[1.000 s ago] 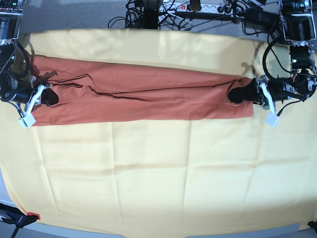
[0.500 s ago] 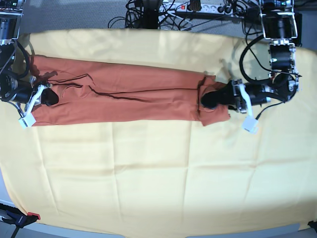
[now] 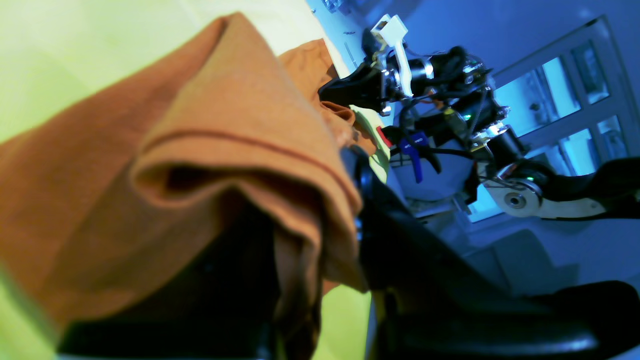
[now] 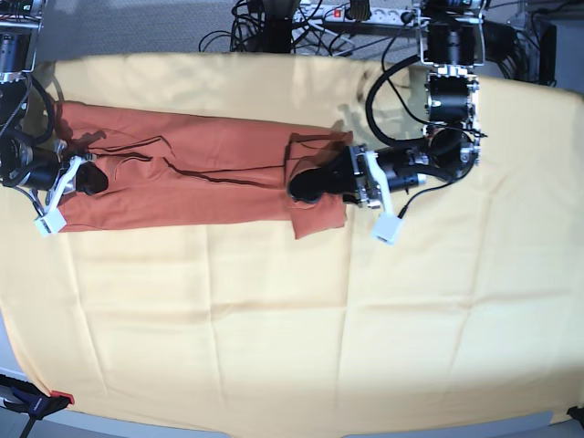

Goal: Fold the T-shirt properly
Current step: 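Fold the strip end held by the left gripper toward the right gripper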

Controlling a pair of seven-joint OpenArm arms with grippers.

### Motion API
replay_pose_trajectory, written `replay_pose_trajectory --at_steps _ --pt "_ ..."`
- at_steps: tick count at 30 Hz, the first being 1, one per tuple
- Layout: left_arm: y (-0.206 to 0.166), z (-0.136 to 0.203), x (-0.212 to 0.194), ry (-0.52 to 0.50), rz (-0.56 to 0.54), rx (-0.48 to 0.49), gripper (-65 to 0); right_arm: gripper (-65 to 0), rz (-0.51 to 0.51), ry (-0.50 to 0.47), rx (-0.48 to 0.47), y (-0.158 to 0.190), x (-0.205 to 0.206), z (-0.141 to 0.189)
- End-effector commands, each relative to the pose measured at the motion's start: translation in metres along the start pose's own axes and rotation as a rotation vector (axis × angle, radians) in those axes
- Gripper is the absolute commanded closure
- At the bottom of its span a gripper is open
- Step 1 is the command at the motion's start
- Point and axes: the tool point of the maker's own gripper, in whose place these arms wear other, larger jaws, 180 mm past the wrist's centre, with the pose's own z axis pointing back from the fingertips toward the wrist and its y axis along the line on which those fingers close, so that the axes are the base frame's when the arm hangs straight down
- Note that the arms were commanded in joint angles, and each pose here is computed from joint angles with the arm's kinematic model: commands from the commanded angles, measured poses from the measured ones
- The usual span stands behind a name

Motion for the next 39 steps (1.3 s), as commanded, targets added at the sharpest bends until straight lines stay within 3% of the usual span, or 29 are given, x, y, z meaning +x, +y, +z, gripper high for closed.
replay_pose_trajectory --at_steps 1,6,15,19,21,23,31,33,35,38,39 --pt "-0.008 -0.005 0.019 -0.061 -0.037 -0.025 0.0 0.0 0.015 0.042 -0.030 -0.007 -0.005 0.004" --pt "-0.005 -0.022 0.016 -0.066 -0.043 0.002 0.0 0.0 0.015 0.042 -0.030 -0.007 -0.005 0.004" --pt "-0.019 -0.044 0.009 -0.054 -0.034 -0.049 -0.6 0.0 0.015 0.042 -0.030 -0.007 -0.005 0.004" --pt "-0.024 -0.053 -0.002 -0.007 -0.041 -0.065 -30.7 0.0 0.015 0.041 -0.030 -0.007 -0.005 0.004" --pt "-0.025 -0.057 -0.005 0.008 -0.046 -0.068 -35.9 0.0 0.014 0.039 -0.028 -0.006 -0.005 0.004" --pt "-0.018 -0.057 -0.002 -0.011 -0.065 -0.028 -35.8 0.0 0.014 0.039 -0.028 -0.006 -0.005 0.004" --pt "-0.017 -0.054 0.007 -0.056 -0.063 -0.022 -35.4 0.0 0.014 0.039 -0.027 -0.006 -0.005 0.004" --pt "-0.013 -0.050 0.011 -0.072 -0.062 -0.009 -25.9 0.0 0.010 0.027 -0.017 -0.004 -0.002 0.004" --pt "-0.006 -0.043 0.014 -0.082 -0.066 0.024 -2.9 0.0 0.002 0.008 0.004 -0.001 0.001 0.004" --pt "0.013 -0.032 0.012 -0.058 -0.088 0.116 0.0 0.0 -0.003 -0.005 0.025 0.003 0.007 0.005" --pt "0.019 -0.029 0.010 -0.045 -0.096 0.145 0.0 -3.8 -0.005 -0.003 0.038 0.005 0.009 0.006"
